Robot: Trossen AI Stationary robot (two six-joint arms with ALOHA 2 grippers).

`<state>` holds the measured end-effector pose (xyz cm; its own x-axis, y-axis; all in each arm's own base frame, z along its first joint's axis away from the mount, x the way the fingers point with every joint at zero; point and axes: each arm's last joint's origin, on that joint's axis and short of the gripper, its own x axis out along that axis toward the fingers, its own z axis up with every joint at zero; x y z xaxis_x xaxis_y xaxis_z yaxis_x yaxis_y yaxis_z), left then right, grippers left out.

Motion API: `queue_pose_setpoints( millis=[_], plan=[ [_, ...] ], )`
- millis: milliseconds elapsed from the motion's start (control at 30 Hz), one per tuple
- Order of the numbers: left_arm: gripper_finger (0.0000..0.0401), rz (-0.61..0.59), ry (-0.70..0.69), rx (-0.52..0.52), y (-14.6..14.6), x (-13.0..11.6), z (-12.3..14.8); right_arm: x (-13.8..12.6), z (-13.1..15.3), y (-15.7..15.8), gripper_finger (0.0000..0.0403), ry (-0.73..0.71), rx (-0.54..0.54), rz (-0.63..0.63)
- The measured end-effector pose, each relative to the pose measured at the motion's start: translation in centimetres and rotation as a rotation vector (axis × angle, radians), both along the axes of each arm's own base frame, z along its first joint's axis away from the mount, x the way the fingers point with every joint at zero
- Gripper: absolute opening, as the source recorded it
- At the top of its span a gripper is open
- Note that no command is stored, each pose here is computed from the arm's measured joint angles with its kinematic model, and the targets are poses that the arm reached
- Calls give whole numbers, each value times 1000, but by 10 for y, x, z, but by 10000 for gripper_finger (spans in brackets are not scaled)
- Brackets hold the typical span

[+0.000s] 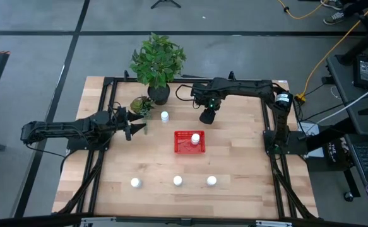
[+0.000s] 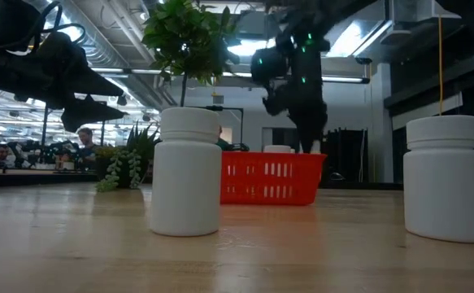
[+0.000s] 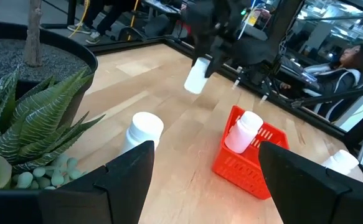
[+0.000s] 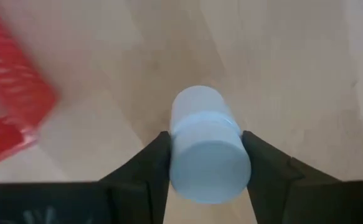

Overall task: Pick and place pill bottles into a basket
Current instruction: Put the white pill bottle into the red bin

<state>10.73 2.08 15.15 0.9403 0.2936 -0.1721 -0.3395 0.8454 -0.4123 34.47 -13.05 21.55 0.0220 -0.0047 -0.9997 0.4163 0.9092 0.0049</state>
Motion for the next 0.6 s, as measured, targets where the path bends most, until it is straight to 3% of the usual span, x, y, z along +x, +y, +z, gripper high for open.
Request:
queue_pose_setpoints(
  millis=[367, 600],
  plan=[
    [281, -9, 14, 44, 0, 0, 0, 38, 87, 52, 154, -244, -71, 150],
    [281, -32, 26, 81, 0, 0, 0, 47, 104, 96, 154, -314, -89, 180]
  ],
)
